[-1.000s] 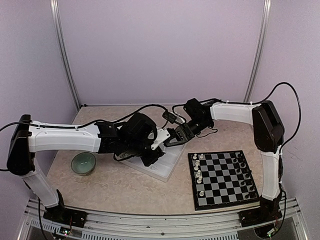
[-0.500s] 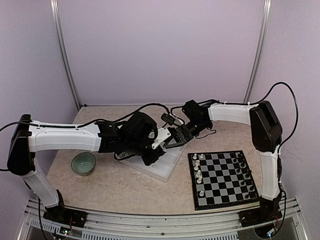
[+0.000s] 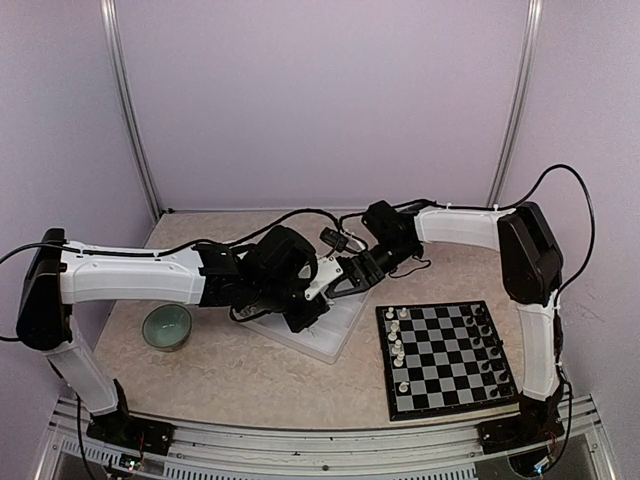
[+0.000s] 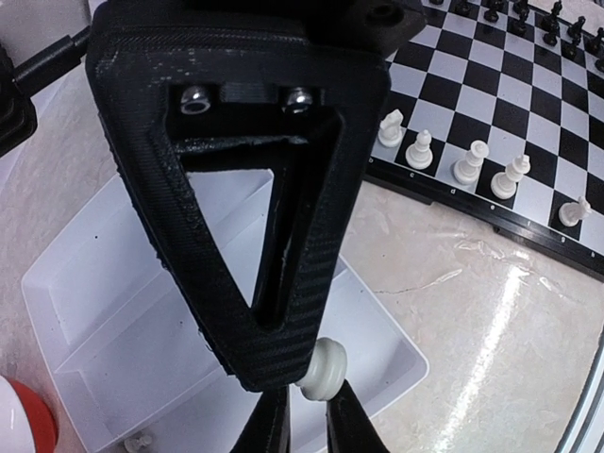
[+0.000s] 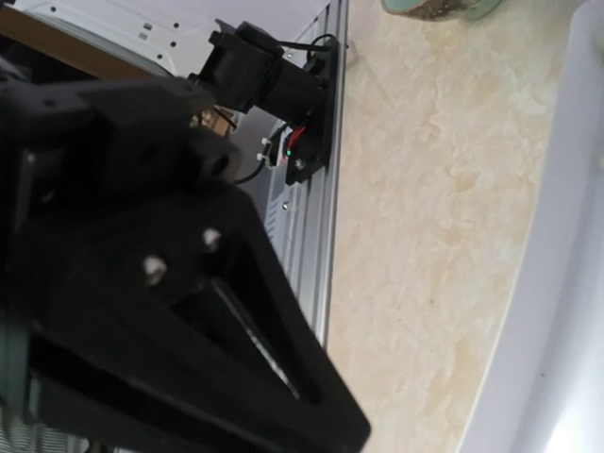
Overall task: Set up the chess pieces on the board
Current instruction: Pass from the left arm to the right
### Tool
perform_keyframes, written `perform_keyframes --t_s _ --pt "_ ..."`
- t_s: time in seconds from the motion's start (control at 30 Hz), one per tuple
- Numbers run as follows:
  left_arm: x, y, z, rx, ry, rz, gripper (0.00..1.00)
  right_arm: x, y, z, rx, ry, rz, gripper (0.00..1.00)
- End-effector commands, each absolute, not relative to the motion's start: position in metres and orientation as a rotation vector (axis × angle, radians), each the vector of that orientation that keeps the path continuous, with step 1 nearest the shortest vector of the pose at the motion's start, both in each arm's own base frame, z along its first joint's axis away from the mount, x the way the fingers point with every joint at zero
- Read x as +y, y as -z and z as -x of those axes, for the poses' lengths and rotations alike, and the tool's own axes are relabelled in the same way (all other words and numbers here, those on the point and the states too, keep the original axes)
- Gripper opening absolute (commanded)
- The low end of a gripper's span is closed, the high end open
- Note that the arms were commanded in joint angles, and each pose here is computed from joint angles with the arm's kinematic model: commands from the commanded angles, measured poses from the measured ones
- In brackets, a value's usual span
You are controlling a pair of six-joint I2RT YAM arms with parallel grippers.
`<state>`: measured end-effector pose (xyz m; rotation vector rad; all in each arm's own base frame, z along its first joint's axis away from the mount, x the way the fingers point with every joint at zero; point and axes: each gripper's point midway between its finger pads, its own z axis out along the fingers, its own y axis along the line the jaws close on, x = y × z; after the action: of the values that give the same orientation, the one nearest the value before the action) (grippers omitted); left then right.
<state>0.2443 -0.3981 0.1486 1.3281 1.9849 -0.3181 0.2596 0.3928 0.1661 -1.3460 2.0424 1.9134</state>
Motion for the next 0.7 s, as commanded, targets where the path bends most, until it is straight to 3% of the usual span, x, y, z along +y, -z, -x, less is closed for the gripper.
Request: perform_keyframes --t_s 0.0,0.33,0.67 --pt "-0.4 -0.155 -0.25 1.974 0.299 -1.293 0.19 0.394 -0.174 -0.259 2.008 -1.799 1.414 0.02" --pt "-0.37 -0.177 -0.253 1.958 0.32 -1.136 0.23 0.358 -0.203 -0.246 1.872 -1.315 1.508 0.0" --pt "-0.309 -0.187 -0.319 1.993 0.335 -0.786 0.23 0.301 -0.207 -0.187 1.602 -0.983 1.599 0.0"
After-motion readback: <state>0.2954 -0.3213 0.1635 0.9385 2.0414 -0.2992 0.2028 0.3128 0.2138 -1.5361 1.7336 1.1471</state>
